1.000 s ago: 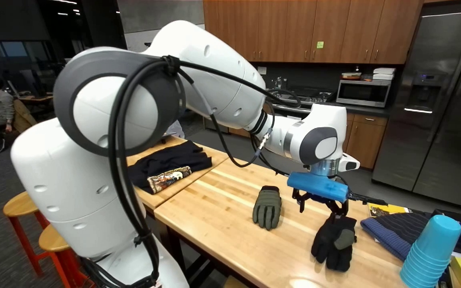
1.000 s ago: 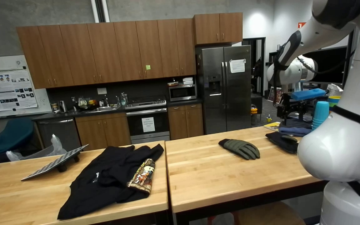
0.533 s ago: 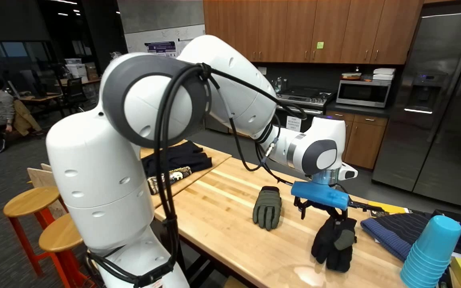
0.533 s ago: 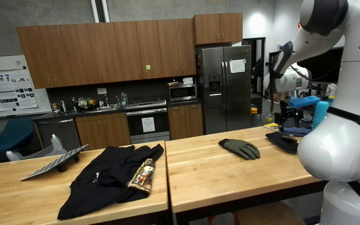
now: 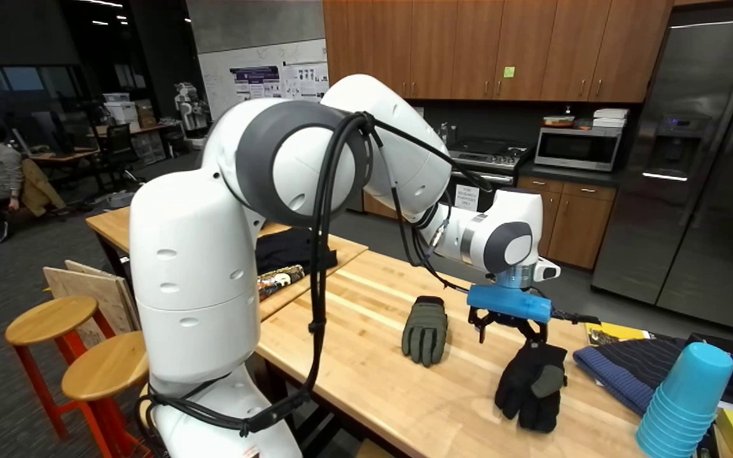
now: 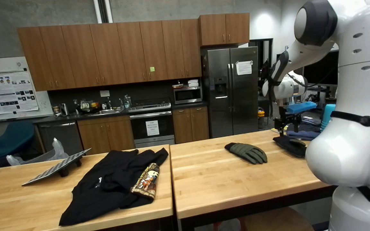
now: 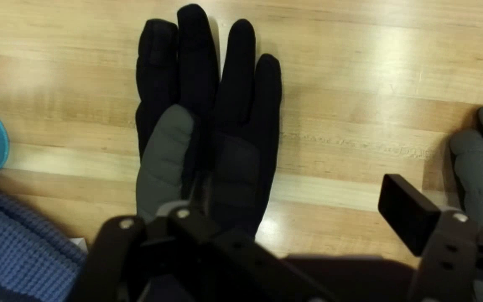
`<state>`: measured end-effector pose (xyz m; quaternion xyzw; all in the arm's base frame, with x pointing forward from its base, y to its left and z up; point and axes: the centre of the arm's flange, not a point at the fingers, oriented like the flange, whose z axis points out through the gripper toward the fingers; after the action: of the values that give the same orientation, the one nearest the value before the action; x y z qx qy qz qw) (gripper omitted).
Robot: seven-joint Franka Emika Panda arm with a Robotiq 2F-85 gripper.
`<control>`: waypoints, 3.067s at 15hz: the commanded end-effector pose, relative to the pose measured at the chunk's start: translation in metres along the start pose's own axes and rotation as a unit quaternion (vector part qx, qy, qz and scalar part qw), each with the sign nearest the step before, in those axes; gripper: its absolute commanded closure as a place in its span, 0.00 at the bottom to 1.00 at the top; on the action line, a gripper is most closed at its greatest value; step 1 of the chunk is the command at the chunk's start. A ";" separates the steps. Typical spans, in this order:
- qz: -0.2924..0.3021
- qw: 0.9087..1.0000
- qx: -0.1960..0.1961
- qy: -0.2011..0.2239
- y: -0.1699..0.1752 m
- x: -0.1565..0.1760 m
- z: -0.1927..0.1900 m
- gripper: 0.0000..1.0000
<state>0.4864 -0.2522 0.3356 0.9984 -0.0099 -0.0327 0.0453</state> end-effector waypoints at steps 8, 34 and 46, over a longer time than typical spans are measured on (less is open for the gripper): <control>-0.005 1.000 -0.002 0.003 -0.003 0.007 -0.003 0.00; 0.063 0.998 0.017 0.000 0.006 0.010 0.023 0.00; -0.004 0.995 -0.090 -0.052 -0.003 0.014 0.037 0.00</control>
<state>0.4958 -0.2504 0.2930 0.9906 -0.0101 -0.0826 0.1086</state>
